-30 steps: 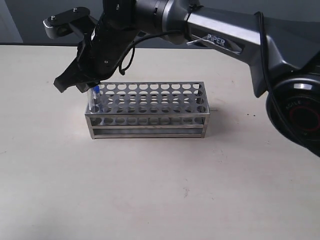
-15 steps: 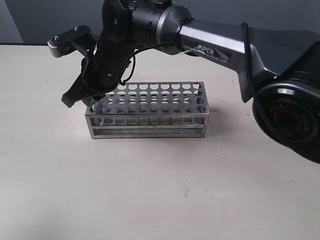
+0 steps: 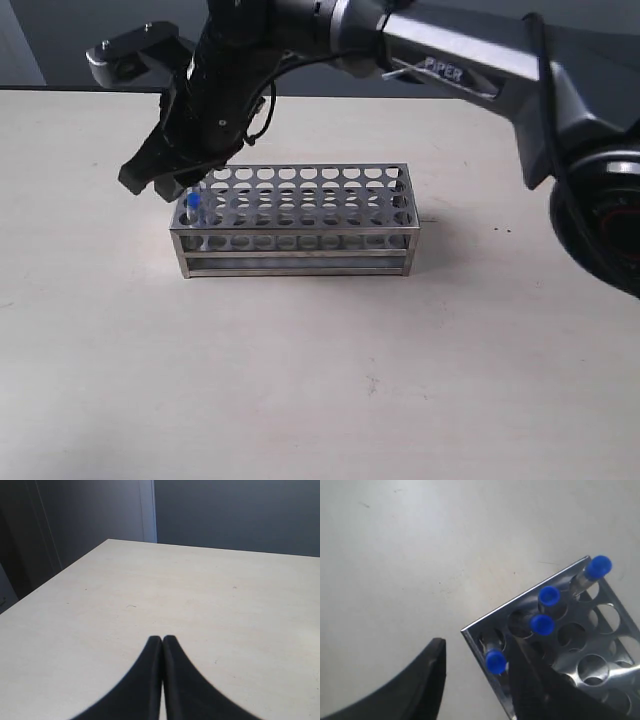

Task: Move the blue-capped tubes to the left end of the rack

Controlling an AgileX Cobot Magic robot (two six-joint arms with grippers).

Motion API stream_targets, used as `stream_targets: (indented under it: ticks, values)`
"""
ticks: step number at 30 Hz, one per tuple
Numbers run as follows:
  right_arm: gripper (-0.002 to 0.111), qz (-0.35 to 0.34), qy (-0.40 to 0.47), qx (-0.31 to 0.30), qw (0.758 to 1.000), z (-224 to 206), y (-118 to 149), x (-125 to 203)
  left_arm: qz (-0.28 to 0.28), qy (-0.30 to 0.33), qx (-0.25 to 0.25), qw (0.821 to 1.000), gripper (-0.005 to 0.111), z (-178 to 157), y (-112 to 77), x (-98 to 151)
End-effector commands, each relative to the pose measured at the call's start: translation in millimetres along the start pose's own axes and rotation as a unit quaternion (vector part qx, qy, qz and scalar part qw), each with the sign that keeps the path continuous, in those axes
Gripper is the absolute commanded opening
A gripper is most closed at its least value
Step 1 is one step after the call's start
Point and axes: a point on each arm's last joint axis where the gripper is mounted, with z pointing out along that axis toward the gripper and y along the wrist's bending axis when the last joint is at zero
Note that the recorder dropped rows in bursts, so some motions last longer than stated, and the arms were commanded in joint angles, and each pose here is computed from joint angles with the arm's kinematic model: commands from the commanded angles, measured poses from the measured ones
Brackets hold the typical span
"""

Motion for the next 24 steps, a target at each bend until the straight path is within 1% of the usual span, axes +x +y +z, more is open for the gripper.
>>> stream_targets:
  ticks: [1,5,7,8,9,12,13,19,24]
  values:
    - [0.040,-0.016,0.000,0.004,1.000,-43,9,-3,-0.003,-0.003,0.003,1.000,0.000,1,-0.5,0]
    - [0.040,-0.027,0.027,0.001,0.999,-73,17,2,-0.003,-0.003,0.003,1.000,0.000,1,-0.5,0]
    - [0.039,-0.030,0.013,0.002,0.999,-88,21,0,-0.003,-0.003,0.003,1.000,0.000,1,-0.5,0]
    - [0.035,-0.031,0.004,0.002,1.000,-96,23,-1,-0.003,-0.003,0.003,1.000,0.000,1,-0.5,0]
    - [0.029,-0.032,-0.006,0.001,0.999,-105,26,-2,-0.003,-0.003,0.003,1.000,0.000,1,-0.5,0]
    - [0.004,-0.032,-0.043,-0.016,0.998,-135,38,-5,-0.003,-0.003,0.003,1.000,0.000,1,-0.5,0]
    - [0.000,-0.034,-0.057,-0.021,0.998,-147,42,-5,-0.003,-0.003,0.003,1.000,0.000,1,-0.5,0]
    - [0.000,-0.049,-0.141,-0.015,0.989,-229,67,2,-0.003,-0.003,0.003,1.000,0.000,1,-0.5,0]
    - [0.000,-0.008,-0.197,-0.005,0.980,-287,83,18,-0.003,-0.003,0.003,1.000,0.000,1,-0.5,0]
